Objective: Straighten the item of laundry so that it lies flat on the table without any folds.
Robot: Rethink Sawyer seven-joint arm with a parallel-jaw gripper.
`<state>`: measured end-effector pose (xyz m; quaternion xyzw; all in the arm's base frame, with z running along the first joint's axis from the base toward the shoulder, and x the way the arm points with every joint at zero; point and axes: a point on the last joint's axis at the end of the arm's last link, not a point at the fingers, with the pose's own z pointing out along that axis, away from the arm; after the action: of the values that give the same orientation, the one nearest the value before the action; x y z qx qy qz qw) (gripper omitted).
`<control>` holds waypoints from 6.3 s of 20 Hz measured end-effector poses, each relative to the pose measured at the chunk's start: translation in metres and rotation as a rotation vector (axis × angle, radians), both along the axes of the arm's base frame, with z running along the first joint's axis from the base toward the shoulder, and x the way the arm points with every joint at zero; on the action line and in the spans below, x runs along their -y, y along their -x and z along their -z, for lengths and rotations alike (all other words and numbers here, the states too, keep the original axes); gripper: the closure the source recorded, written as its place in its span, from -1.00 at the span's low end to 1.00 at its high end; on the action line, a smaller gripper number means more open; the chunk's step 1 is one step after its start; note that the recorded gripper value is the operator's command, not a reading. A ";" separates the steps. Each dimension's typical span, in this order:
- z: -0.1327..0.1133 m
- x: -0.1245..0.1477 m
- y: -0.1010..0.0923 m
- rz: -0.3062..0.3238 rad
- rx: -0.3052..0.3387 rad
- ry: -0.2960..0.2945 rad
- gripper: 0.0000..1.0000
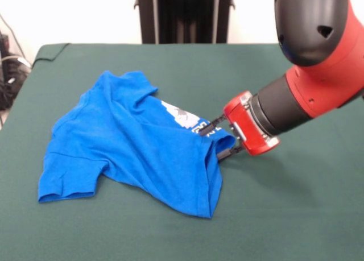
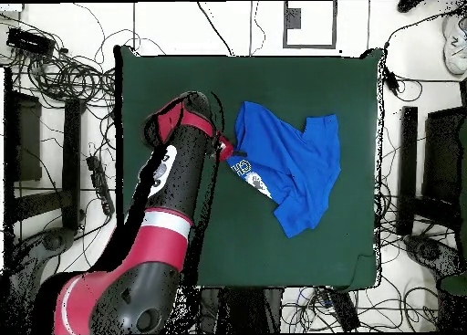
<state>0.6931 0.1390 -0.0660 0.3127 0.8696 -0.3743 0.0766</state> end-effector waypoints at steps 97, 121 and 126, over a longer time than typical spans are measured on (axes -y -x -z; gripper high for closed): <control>-0.005 0.009 -0.010 0.041 0.004 0.023 -1.00; -0.010 0.025 -0.016 0.064 0.005 0.032 -1.00; -0.020 0.026 -0.022 0.064 0.010 0.055 -1.00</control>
<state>0.7154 0.1134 -0.0461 0.3401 0.8481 -0.3987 0.0776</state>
